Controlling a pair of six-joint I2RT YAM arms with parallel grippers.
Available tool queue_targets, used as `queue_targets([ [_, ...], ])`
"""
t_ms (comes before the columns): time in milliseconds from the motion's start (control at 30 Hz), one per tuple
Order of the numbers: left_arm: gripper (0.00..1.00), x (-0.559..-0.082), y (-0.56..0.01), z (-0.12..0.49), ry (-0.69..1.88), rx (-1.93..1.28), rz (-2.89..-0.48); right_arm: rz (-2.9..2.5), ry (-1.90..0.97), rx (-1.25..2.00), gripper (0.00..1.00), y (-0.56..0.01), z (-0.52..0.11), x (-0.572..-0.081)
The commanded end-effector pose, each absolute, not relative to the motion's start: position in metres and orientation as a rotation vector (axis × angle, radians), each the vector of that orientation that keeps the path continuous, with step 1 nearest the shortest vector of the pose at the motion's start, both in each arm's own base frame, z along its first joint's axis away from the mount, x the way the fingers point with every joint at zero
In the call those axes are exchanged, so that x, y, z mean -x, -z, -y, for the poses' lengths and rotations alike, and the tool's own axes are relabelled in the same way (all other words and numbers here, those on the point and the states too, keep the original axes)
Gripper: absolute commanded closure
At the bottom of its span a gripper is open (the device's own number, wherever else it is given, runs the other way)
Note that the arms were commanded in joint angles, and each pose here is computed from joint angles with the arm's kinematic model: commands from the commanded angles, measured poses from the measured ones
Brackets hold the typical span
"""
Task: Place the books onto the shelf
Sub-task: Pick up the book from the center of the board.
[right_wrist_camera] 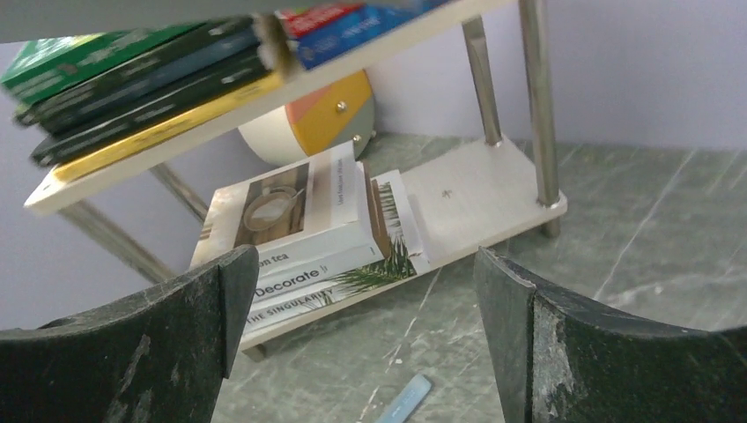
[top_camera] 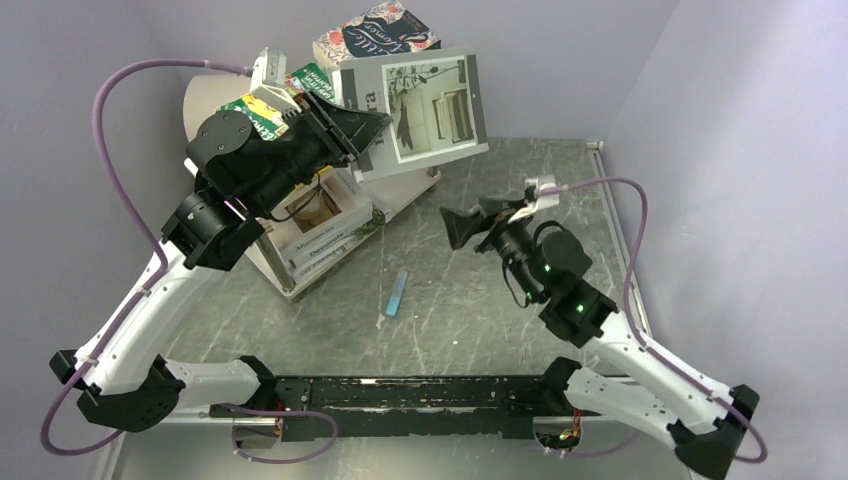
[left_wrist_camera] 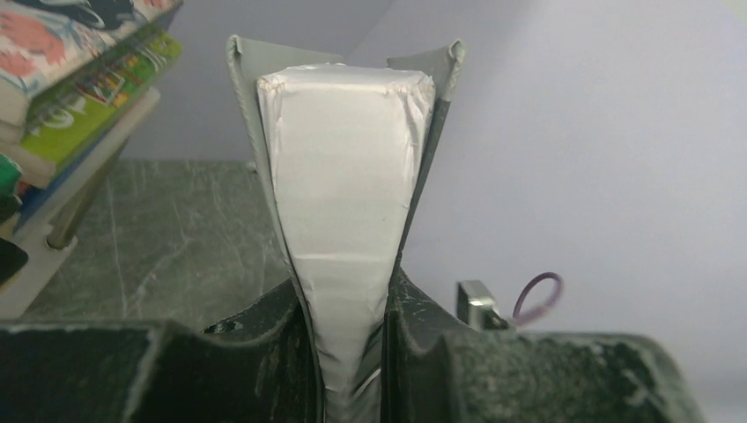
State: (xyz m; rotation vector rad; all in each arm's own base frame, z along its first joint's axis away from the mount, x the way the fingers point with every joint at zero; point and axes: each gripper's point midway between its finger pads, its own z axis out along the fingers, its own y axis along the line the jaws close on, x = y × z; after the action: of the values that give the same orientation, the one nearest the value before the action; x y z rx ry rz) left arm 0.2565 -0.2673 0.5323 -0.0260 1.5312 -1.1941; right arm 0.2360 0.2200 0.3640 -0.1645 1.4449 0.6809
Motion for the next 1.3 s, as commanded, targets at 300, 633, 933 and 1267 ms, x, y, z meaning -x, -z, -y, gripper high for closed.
queue_targets([
  [300,0.72,-0.283,-0.566,0.266,1.167,0.106,-1.376,-1.328,-1.576,0.055,0.03,-0.383,-0.209,-0.254],
  [633,0.72,-0.274,-0.563,0.269,1.232,0.099,-1.391,-1.148,-1.747,-0.215,0.02,-0.428,-0.183,-0.253],
  [933,0.73,-0.26,-0.559,0.277,1.332,0.075,-1.419,-1.02,-1.797,-0.259,0.02,-0.459,-0.172,-0.257],
  [1267,0.72,-0.246,-0.546,0.285,1.43,0.066,-1.473,-0.983,-1.872,-0.318,0.11,-0.472,-0.172,-0.271],
])
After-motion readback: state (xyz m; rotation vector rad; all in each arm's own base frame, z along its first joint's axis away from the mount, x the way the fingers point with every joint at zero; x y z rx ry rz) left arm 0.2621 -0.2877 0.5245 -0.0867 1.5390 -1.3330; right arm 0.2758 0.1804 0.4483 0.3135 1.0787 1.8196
